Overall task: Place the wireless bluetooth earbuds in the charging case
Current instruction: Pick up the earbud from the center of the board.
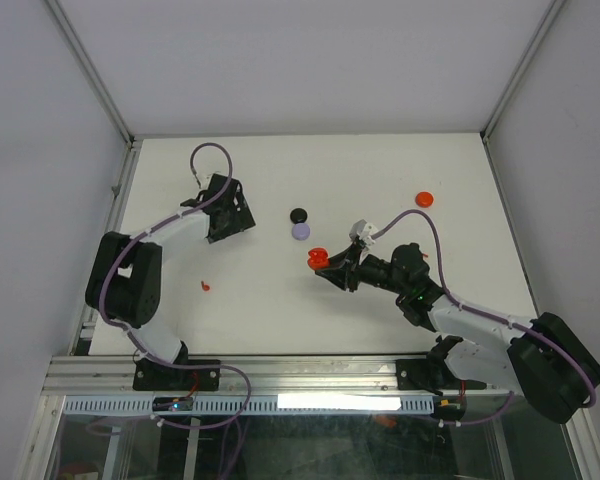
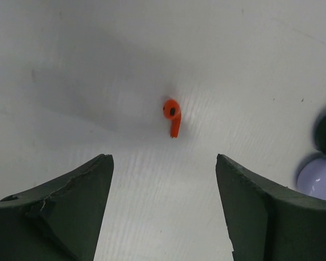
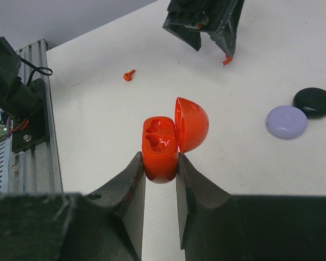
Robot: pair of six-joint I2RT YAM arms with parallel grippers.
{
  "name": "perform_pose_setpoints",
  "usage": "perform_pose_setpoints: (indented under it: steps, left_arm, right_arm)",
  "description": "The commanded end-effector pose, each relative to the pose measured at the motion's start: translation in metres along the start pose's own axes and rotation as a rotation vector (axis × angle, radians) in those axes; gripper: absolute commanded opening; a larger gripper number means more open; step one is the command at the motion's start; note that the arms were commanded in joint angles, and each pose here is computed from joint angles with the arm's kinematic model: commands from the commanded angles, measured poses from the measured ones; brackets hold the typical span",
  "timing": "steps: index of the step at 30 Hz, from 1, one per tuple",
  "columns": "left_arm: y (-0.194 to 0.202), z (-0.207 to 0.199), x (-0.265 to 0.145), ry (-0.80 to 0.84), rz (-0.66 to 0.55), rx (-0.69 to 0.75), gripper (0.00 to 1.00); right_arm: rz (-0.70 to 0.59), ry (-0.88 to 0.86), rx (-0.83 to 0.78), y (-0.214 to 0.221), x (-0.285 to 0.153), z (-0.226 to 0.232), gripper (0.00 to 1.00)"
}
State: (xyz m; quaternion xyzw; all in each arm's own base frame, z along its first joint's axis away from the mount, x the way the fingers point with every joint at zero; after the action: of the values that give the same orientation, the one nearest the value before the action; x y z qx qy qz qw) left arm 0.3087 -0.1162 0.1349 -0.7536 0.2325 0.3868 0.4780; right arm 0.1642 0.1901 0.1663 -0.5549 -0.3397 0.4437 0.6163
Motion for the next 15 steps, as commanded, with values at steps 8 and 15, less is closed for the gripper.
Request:
perform_pose_setpoints:
  steps: [8,15]
  left_arm:
    - [-0.036,-0.028,0.036,-0.019,0.006,0.103,0.52]
    - [-0.037,-0.028,0.046,-0.068,0.036,0.141,0.40]
  right_arm:
    - [-0.060,0.016,-0.023,-0.013,0.005,-0.003,0.00]
    - [-0.048,0.035,-0.013,-0.012,0.007,-0.006,0.00]
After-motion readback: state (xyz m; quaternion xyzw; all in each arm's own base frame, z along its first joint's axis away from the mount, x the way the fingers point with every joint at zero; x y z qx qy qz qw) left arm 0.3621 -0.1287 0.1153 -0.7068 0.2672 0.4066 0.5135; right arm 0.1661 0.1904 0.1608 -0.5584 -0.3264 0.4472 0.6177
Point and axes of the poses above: each gripper's point midway between its finger pads, its own x axis out along the fingers, its own z axis along the line the jaws close on, y = z × x, the point moved 10 cm from there along -x, back along the fingers, and after that the axes turned 3 degrees about -x, right-handed, at the moved point
